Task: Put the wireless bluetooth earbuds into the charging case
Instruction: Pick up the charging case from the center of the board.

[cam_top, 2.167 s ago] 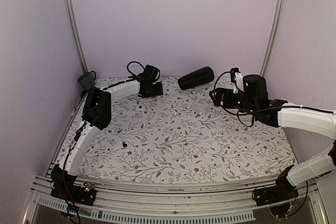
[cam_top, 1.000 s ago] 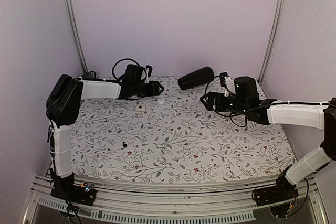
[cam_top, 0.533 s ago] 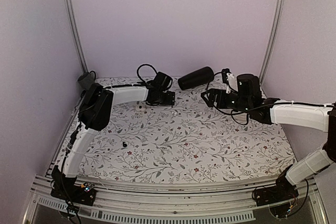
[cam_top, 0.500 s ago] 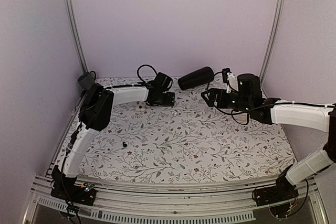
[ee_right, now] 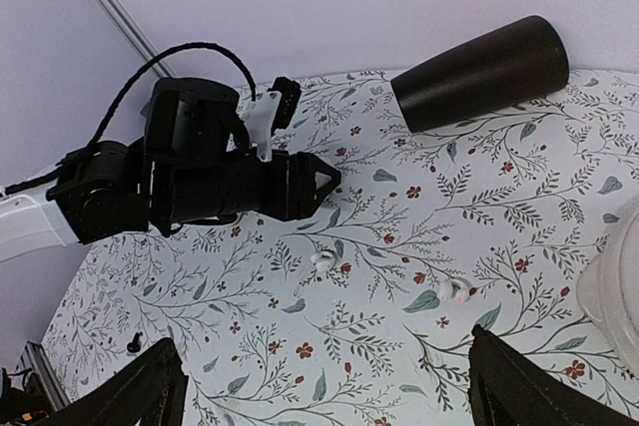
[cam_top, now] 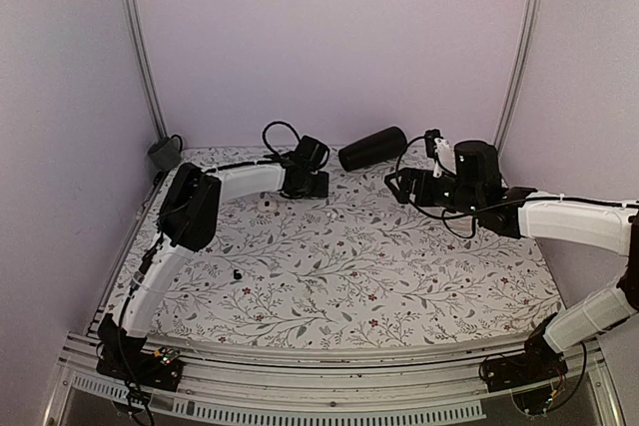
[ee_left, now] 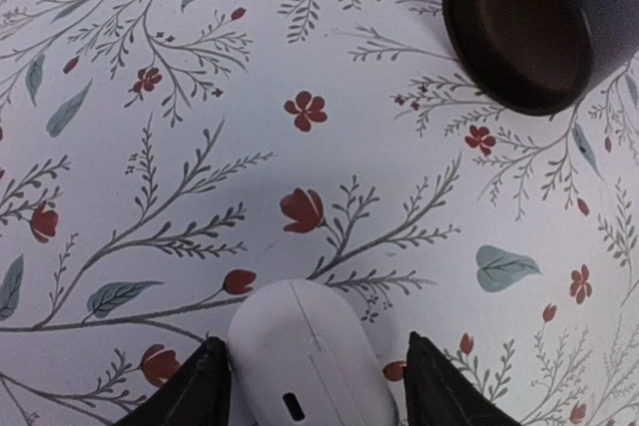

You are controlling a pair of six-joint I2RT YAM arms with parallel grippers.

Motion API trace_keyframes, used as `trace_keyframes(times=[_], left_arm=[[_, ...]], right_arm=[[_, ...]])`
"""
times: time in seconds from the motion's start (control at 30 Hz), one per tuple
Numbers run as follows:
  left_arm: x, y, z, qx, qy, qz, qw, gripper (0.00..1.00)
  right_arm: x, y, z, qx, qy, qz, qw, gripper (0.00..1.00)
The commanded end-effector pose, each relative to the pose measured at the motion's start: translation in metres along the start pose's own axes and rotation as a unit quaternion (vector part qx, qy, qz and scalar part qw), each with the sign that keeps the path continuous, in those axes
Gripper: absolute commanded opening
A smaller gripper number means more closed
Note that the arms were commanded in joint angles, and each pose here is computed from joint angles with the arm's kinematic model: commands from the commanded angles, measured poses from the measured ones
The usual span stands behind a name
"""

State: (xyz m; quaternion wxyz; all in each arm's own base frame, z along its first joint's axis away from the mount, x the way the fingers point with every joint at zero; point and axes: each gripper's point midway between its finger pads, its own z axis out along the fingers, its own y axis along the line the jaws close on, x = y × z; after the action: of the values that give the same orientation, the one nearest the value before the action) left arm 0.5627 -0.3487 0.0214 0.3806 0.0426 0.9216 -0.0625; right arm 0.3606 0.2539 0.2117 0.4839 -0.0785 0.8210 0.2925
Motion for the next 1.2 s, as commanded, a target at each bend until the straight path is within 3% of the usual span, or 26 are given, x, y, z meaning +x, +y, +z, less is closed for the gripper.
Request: trace_keyframes(times=[0.0,0.1,0.2,0.47,0.73,0.8,0.97,1.17], left_arm=[[0.011,0.003,0.013,0.003,0.020,-0.002,1.000,0.52],[0.010,-0.001,0.008,0.018,0.021,0.001,1.000,0.36],[-0.003,-0.011,-0.009,0.054,-0.003,0.004,0.999,0.30],[-0.033,-0.035,-0.092,0.196,-0.084,0.002,0.977,0.30],[-0.039,-0.055,-0.180,0.349,-0.144,-0.008,0.926,0.31],[-0.033,-0.062,-0.198,0.399,-0.144,-0.022,0.905,0.31],[-0.021,-0.061,-0.206,0.445,-0.096,-0.152,0.878,0.31],[-0.031,-0.066,-0.224,0.498,-0.036,-0.304,0.812,0.31]], right_arm=[[-0.003,-0.002,-0.007,0.005,-0.006,-0.005,1.000,0.99],[-0.002,-0.002,-0.008,0.006,-0.005,-0.005,1.000,0.99],[-0.001,-0.003,-0.007,0.006,-0.002,-0.005,1.000,0.99],[0.001,0.003,0.001,-0.011,0.006,-0.002,1.000,0.99],[0.019,0.020,0.017,-0.069,0.037,0.031,0.996,0.99],[0.019,0.027,0.019,-0.076,0.036,0.035,0.996,0.99],[0.021,0.048,0.022,-0.076,0.016,0.019,0.997,0.99],[0.024,0.078,0.023,-0.051,-0.035,-0.057,0.996,1.00]])
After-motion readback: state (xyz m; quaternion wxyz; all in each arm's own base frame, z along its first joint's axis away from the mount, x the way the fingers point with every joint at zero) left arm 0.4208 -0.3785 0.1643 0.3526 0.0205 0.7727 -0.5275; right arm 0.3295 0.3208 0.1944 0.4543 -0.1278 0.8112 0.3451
